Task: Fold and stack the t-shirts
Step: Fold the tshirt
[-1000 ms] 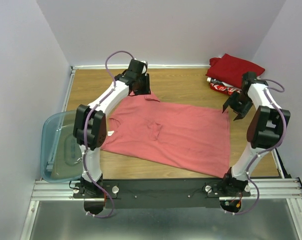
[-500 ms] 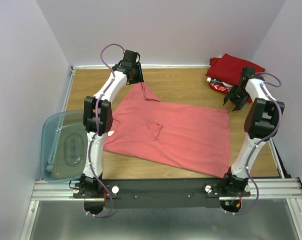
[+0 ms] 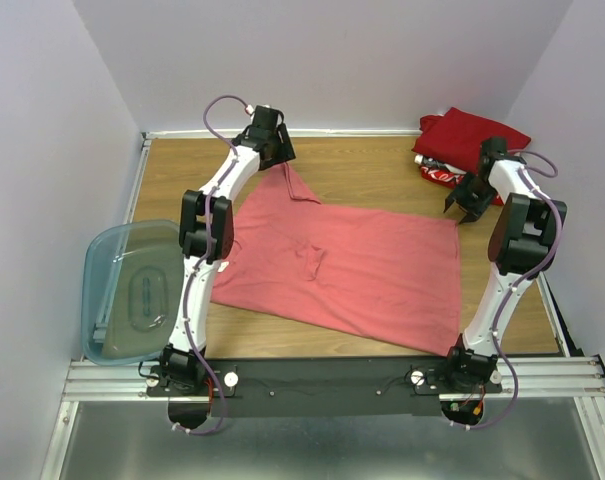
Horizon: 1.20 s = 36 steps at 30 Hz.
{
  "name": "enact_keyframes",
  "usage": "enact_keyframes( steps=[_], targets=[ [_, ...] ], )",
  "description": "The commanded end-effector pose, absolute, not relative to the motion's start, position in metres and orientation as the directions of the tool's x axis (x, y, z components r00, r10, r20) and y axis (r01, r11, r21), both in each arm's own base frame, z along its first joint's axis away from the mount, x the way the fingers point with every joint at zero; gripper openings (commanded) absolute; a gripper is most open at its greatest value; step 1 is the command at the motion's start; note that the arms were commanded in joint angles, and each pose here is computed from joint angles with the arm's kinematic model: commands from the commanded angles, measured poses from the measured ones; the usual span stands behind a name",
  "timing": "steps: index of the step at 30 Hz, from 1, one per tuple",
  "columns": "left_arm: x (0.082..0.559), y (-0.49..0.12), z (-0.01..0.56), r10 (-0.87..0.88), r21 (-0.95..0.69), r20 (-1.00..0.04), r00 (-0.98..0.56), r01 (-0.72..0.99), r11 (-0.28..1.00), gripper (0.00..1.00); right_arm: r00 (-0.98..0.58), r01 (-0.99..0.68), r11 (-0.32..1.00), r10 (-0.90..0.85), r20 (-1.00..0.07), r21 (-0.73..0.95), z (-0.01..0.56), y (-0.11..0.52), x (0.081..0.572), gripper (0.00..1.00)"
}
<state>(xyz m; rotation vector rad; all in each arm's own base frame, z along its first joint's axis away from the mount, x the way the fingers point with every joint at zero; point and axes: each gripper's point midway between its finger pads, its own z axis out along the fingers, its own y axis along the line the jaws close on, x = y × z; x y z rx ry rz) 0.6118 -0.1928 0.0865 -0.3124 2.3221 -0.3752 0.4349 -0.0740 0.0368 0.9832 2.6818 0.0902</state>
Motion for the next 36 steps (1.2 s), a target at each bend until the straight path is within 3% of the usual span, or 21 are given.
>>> enact_keyframes(
  steps=[1, 13, 28, 32, 36],
  targets=[
    [0.632, -0.184, 0.083, -0.387, -0.371, -0.675, -0.628, -0.164, 0.914, 0.73, -0.723, 0.637, 0.749, 0.662, -0.195, 0.18, 0.021, -0.068, 0.434, 0.59],
    [0.647, -0.195, 0.065, -0.436, -0.429, -0.661, -0.611, -0.17, 0.887, 0.64, -0.735, 0.637, 0.75, 0.66, -0.156, 0.177, 0.006, -0.062, 0.421, 0.5],
    [0.641, -0.201, 0.035, -0.441, -0.441, -0.615, -0.654, -0.179, 0.879, 0.6, -0.735, 0.642, 0.748, 0.663, -0.143, 0.169, 0.001, -0.061, 0.417, 0.4],
    [0.642, -0.203, 0.037, -0.442, -0.446, -0.619, -0.65, -0.173, 0.878, 0.38, -0.734, 0.644, 0.747, 0.664, -0.139, 0.168, 0.0, -0.06, 0.414, 0.39],
    [0.643, -0.209, 0.04, -0.453, -0.472, -0.612, -0.648, -0.16, 0.867, 0.19, -0.735, 0.645, 0.746, 0.665, -0.133, 0.163, -0.001, -0.06, 0.41, 0.29]
  ],
)
